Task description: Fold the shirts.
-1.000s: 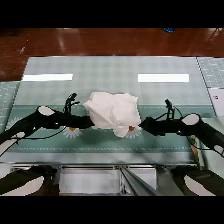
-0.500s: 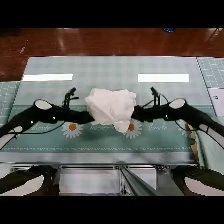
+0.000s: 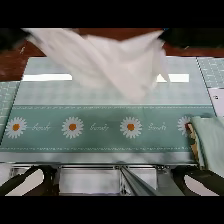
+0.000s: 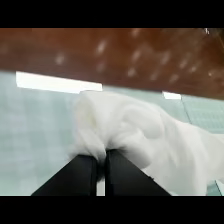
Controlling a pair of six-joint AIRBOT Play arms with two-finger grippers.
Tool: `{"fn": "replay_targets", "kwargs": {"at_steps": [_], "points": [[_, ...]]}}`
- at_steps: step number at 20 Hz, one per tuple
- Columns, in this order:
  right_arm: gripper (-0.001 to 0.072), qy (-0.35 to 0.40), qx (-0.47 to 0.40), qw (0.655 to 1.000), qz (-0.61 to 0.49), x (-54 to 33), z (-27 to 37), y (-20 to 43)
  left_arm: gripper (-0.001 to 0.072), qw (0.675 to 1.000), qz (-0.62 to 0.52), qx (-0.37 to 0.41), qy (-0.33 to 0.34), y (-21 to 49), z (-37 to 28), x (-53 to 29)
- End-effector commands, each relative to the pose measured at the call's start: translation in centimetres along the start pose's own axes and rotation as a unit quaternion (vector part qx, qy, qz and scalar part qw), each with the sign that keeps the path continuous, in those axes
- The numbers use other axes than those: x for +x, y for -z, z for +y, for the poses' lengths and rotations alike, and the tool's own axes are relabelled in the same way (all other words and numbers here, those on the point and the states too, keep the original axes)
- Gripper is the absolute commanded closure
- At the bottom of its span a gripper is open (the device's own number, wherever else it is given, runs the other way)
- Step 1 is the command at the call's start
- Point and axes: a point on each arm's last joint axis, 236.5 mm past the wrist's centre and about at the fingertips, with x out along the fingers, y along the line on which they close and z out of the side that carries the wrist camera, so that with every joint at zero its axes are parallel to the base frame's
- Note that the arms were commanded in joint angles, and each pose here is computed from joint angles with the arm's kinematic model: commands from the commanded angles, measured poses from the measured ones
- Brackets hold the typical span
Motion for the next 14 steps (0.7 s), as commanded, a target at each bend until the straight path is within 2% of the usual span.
{"fn": "replay_targets", "kwargs": {"at_steps": [1,4,8,10,12,14], "points": [[0.0692,0.063,-0.085,0.991,-0.086,-10.5,3.6,-5.3,0.0679,0.990,-0.106,0.087,-0.023,-8.5,-6.7,-8.8],[0.0692,0.122,-0.120,0.976,-0.136,-18.4,5.2,-4.9,0.0679,0.972,-0.161,0.159,-0.065,-9.4,-11.5,-14.6],[0.0691,0.195,-0.121,0.960,-0.157,-26.2,5.4,-1.5,0.0679,0.933,-0.200,0.218,-0.205,-7.9,-13.1,-21.5],[0.0691,0.220,-0.108,0.959,-0.139,-28.4,4.9,1.1,0.0679,0.913,-0.215,0.241,-0.249,-6.9,-14.0,-24.5],[0.0691,0.235,-0.097,0.960,-0.117,-29.2,4.4,3.3,0.0679,0.912,-0.202,0.263,-0.243,-4.8,-15.6,-26.0],[0.0691,0.241,-0.079,0.963,-0.091,-28.3,3.3,5.1,0.0678,0.929,-0.160,0.271,-0.193,-1.5,-16.7,-25.1]]}}
